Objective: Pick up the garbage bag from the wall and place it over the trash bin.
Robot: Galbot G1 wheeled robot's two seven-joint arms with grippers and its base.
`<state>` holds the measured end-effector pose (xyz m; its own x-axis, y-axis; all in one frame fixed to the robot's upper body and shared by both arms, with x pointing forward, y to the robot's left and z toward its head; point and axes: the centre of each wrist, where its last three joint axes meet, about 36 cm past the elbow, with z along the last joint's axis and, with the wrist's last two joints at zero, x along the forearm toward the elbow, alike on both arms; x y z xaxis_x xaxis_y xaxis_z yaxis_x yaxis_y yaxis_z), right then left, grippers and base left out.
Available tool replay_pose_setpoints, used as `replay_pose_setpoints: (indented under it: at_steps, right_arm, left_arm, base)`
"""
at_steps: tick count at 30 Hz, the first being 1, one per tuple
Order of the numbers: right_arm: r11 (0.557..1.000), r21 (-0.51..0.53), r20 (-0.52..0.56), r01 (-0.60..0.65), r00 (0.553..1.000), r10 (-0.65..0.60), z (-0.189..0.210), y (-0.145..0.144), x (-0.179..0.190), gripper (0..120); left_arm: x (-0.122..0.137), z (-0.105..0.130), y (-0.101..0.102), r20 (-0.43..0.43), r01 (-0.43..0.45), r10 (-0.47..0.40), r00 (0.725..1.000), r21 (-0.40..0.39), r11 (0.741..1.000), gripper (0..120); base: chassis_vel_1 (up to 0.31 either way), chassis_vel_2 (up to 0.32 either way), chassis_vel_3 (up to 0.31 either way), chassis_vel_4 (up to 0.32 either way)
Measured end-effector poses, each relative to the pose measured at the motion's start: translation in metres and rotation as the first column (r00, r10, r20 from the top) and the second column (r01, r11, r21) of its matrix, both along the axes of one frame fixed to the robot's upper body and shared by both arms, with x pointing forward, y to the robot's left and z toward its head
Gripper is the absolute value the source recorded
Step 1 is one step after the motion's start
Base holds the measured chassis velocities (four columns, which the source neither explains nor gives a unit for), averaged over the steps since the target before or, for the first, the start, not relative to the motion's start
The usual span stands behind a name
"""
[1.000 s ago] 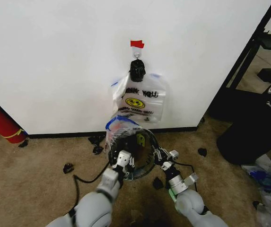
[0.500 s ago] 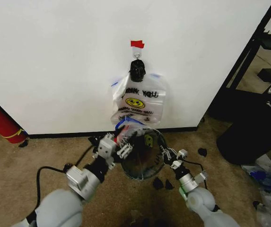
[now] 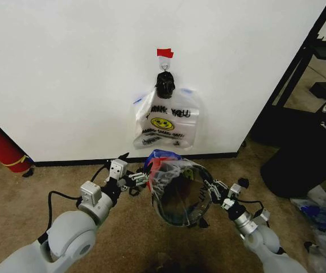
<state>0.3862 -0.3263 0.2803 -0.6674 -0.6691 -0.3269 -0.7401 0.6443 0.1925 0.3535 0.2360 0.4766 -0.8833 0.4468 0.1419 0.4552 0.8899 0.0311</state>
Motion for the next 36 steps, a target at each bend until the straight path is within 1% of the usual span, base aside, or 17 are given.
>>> replay_pose_setpoints:
  at_steps: [5,11,17,23,28,32,35,36]
  right_arm:
    - [1.000,-0.008,0.014,-0.015,1.000,0.015,0.002,-0.004,0.003,0]
    - [0.998,-0.014,0.018,-0.067,0.998,0.067,0.004,-0.008,0.008,0]
    - [0.993,-0.010,0.011,-0.119,0.993,0.119,0.003,-0.013,0.009,0]
    - [0.987,0.013,0.004,-0.163,0.987,0.163,0.003,-0.018,0.010,0]
    - [0.988,0.024,0.005,-0.154,0.988,0.154,0.003,-0.019,0.011,0]
    - [0.992,0.064,-0.014,-0.106,0.994,0.107,0.001,-0.015,0.010,0]
    - [0.994,0.106,-0.063,-0.035,0.997,0.041,-0.001,-0.005,0.007,0]
    - [0.994,0.106,-0.063,-0.035,0.997,0.041,-0.001,-0.005,0.007,0]
  left_arm:
    - [0.008,-0.008,0.003,-0.009,0.002,-0.002,1.000,0.008,1.000,100]
    - [0.029,-0.013,0.007,0.009,-0.005,0.005,1.000,0.015,1.000,100]
    - [0.043,-0.019,0.013,0.014,-0.006,0.006,1.000,0.018,1.000,100]
    - [0.051,-0.027,0.017,0.024,0.037,-0.037,0.999,-0.006,0.999,100]
    - [0.049,-0.031,0.018,0.031,0.062,-0.062,0.998,-0.004,0.998,100]
    - [0.049,-0.037,0.026,0.060,0.053,-0.057,0.997,0.074,0.996,100]
    - [0.049,-0.040,0.031,0.090,0.038,-0.045,0.995,0.077,0.996,100]
    - [0.049,-0.040,0.031,0.090,0.038,-0.045,0.995,0.077,0.996,100]
  base:
    - [0.000,0.000,0.000,0.000]
    - [0.000,0.000,0.000,0.000]
    - [0.000,0.000,0.000,0.000]
    - [0.000,0.000,0.000,0.000]
    - [0.000,0.000,0.000,0.000]
    - [0.000,0.000,0.000,0.000]
    - [0.000,0.000,0.000,0.000]
    - [0.000,0.000,0.000,0.000]
